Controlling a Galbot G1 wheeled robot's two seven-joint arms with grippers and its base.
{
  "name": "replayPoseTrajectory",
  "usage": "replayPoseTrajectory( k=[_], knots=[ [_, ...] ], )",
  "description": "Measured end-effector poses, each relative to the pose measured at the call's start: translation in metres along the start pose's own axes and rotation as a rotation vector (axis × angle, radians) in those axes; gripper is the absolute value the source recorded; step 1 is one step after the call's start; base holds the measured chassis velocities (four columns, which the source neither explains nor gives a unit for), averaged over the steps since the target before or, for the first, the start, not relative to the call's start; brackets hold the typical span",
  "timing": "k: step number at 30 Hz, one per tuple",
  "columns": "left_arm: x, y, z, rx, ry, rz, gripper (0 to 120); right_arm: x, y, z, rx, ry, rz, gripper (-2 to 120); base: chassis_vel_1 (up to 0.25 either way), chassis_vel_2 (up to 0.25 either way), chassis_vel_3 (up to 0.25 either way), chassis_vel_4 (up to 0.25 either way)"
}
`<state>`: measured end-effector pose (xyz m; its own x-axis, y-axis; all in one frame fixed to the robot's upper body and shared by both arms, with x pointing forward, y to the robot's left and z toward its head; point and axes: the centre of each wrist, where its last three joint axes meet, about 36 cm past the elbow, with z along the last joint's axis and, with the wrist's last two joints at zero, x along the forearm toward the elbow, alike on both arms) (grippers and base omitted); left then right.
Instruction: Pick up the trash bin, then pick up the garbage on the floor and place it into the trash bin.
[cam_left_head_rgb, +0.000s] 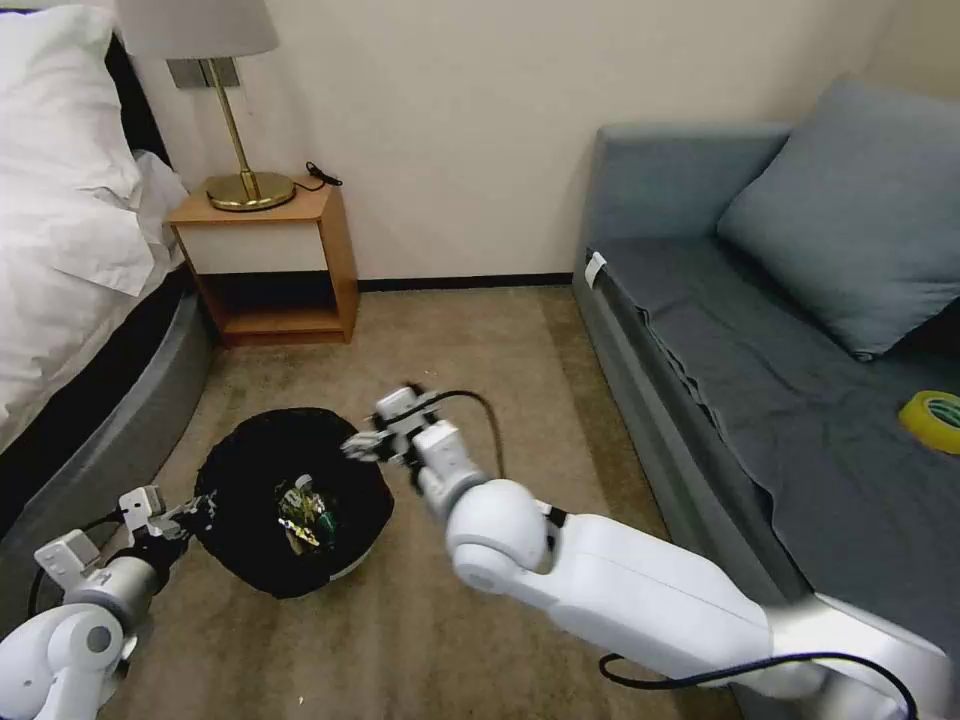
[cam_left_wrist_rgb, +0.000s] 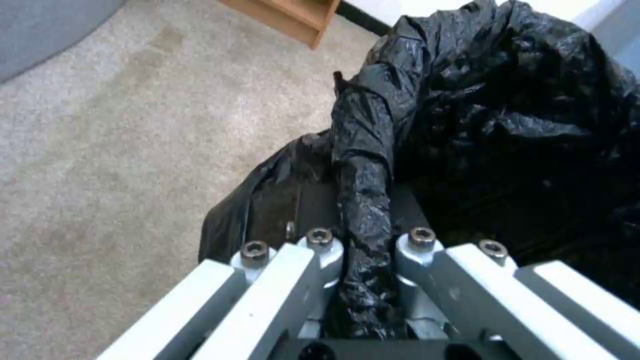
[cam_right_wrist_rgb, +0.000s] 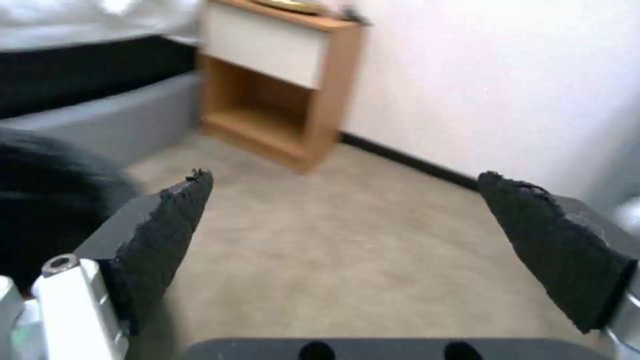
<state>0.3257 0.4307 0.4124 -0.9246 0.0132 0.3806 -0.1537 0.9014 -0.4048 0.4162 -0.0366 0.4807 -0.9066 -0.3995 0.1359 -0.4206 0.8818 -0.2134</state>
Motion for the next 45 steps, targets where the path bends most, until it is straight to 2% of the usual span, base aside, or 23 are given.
replayPoseTrajectory(
  k=[6,10,15,24,45],
  knots=[
    [0.0,-0.008,-0.001,-0.013,-0.001,0.014,4,0.024,-0.043,0.02,0.033,0.032,0.162,100,0.0,0.0,0.0,0.0],
    [0.001,-0.013,0.001,-0.014,-0.001,0.018,4,0.043,-0.053,0.027,0.029,0.047,0.211,100,0.0,0.0,0.0,0.0],
    [0.01,-0.013,0.006,-0.008,-0.007,0.0,4,0.067,-0.047,0.037,0.01,0.079,0.219,100,0.0,0.0,0.0,0.0],
    [0.014,-0.016,0.004,-0.004,-0.024,-0.009,4,0.096,-0.033,0.055,0.017,0.113,0.28,100,0.0,0.0,0.0,0.0],
    [0.018,-0.011,0.003,-0.005,-0.03,-0.024,4,0.107,-0.027,0.062,0.015,0.087,0.265,100,0.0,0.0,0.0,0.0]
  ],
)
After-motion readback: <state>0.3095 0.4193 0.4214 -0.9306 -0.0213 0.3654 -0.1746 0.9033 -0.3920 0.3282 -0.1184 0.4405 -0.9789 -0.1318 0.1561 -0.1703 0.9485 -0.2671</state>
